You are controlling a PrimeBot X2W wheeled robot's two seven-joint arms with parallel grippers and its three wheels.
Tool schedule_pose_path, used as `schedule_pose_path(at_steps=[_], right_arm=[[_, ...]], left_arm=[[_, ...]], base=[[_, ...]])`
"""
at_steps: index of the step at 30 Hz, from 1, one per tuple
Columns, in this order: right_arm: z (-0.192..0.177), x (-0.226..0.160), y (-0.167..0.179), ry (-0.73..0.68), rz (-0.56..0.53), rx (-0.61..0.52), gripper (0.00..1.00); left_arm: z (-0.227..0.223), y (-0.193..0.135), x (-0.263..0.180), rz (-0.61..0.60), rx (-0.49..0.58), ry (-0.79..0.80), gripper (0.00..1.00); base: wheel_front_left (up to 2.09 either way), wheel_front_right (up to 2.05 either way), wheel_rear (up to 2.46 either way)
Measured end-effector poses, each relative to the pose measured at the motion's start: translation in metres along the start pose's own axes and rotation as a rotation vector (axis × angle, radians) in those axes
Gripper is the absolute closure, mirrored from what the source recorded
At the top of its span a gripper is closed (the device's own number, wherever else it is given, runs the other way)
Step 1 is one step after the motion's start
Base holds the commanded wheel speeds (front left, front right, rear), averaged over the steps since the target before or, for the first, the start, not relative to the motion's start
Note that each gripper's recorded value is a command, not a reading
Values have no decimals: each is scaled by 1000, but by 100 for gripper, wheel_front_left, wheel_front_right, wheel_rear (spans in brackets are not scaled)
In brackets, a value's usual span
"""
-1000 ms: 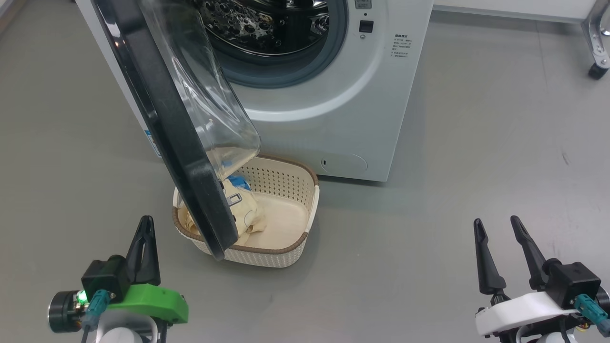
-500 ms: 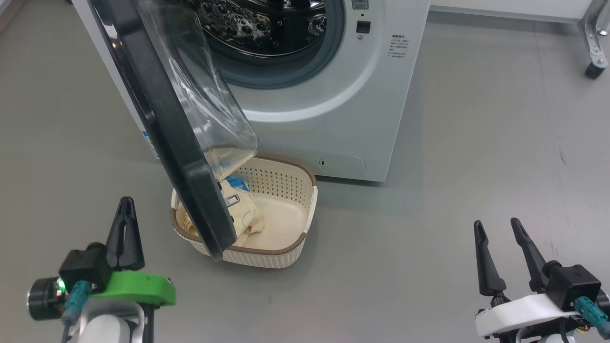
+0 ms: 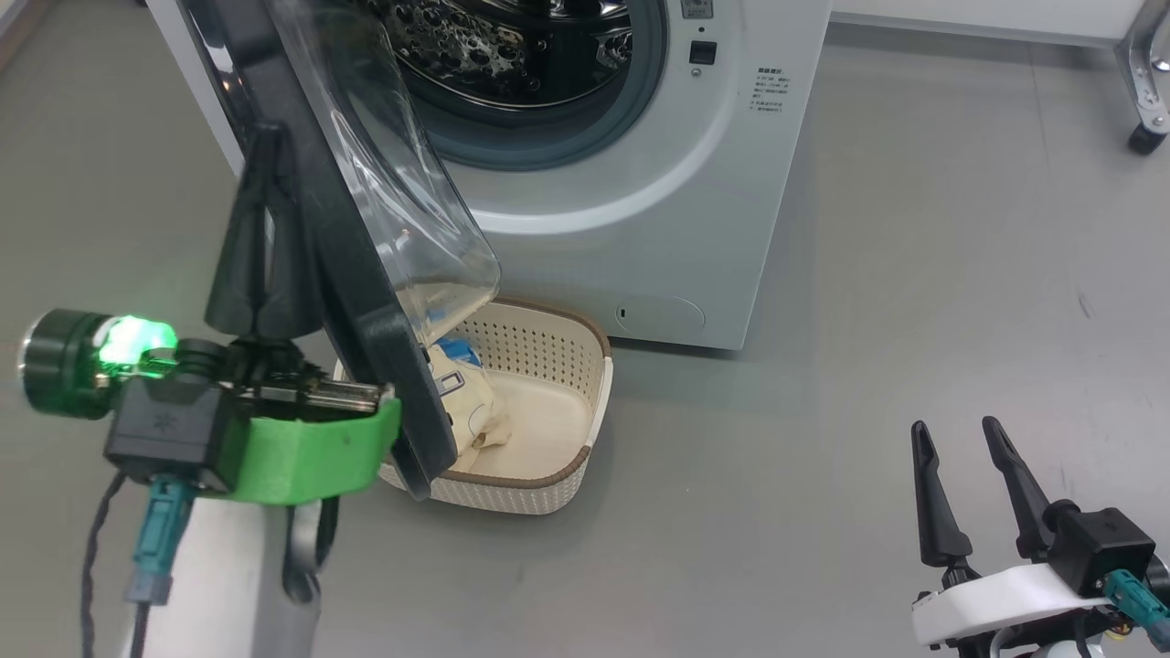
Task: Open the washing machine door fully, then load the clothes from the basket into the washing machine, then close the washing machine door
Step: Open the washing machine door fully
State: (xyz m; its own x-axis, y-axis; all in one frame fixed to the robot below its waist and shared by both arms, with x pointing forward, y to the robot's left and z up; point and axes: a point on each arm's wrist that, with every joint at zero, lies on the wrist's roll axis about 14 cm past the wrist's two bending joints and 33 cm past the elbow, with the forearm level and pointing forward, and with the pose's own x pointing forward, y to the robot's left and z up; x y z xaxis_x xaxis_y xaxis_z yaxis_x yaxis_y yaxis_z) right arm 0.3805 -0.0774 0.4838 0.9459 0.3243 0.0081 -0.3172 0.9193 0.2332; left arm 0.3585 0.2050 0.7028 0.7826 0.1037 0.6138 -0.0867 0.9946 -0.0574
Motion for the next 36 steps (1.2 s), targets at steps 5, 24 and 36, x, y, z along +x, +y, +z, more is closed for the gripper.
schedule_pose_path(at_steps=[5,24,36], right_arm=[[-1,-1,3,-2,3,9,0],[-9,-2,-11,19,-29,20,0],[-13,-3,-14,33,-28,7,0]], left_arm=[[-5,-61,-8,-192,-112,26,100],[-139,-95,-98,-206,-277,652,100],[-164,-64,-108,-88,-234,732,100]], base=[[0,0,0],[0,0,0],[0,0,0]])
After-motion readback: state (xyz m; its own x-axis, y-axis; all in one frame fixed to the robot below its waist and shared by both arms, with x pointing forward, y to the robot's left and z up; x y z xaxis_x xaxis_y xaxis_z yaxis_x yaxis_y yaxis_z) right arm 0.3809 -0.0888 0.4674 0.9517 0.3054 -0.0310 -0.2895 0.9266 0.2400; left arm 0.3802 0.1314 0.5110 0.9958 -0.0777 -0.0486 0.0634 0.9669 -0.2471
